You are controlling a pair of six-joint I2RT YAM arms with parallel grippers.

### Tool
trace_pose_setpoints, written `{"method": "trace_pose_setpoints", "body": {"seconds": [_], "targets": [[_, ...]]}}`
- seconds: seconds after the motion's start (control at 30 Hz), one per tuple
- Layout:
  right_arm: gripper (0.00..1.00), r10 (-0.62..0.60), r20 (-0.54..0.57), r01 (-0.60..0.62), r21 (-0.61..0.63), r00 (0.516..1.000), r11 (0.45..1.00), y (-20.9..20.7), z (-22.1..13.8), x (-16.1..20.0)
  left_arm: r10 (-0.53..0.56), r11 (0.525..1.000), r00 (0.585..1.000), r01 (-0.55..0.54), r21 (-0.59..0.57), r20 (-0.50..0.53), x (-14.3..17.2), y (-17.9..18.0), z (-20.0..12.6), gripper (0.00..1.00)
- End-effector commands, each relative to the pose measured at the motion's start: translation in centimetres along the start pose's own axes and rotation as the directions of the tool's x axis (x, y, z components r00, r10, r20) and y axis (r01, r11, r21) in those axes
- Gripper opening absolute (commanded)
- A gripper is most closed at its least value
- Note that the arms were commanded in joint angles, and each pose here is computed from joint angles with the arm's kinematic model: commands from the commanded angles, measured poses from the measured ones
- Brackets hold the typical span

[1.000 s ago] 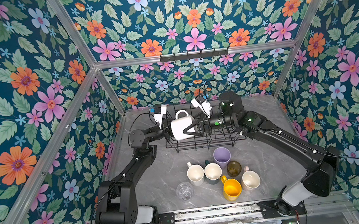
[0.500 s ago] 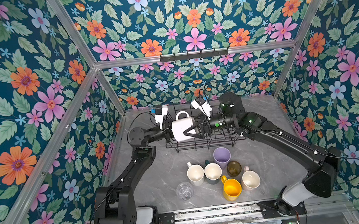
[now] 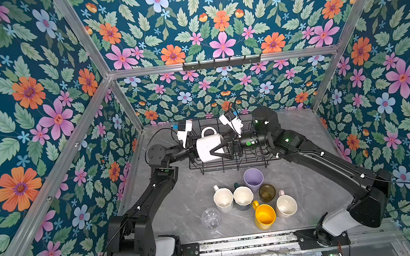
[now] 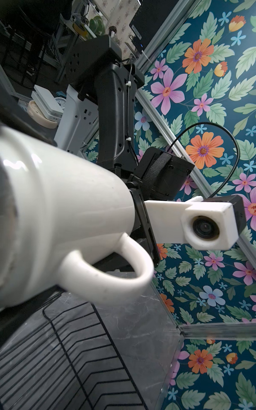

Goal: Load cups into a dish rack
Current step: Place the cup upside down at the dish rack.

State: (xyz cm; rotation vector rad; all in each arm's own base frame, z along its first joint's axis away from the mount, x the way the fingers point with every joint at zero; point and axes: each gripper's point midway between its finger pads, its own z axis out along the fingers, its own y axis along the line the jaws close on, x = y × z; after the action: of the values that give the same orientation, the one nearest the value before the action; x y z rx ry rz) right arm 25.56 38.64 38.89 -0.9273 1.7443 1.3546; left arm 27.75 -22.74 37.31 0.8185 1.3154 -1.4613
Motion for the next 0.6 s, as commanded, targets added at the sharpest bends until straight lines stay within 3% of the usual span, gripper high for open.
{"method": "trace_pose_setpoints", "body": {"seconds": [0.0,0.43,0.57], "targets": [[0.00,-0.010,0.064,0.007,0.045,0.998,0.999,-0.4,-0.1,-1.5,0.064,0.998,0.997,-0.063,-0.011,0.042,-1.3,-0.2,0.1,0.17],[0.00,-0.022,0.085,0.019,0.032,0.996,0.999,0.4,-0.7,-2.0,0.077,0.996,0.997,-0.076,-0.037,0.032,-1.2,-0.1,0.0,0.46],[0.00,-0.028,0.094,0.025,0.030,0.995,0.999,0.8,-1.0,-2.3,0.090,0.995,0.996,-0.089,-0.053,0.026,-1.1,0.0,-0.1,0.63]]}}
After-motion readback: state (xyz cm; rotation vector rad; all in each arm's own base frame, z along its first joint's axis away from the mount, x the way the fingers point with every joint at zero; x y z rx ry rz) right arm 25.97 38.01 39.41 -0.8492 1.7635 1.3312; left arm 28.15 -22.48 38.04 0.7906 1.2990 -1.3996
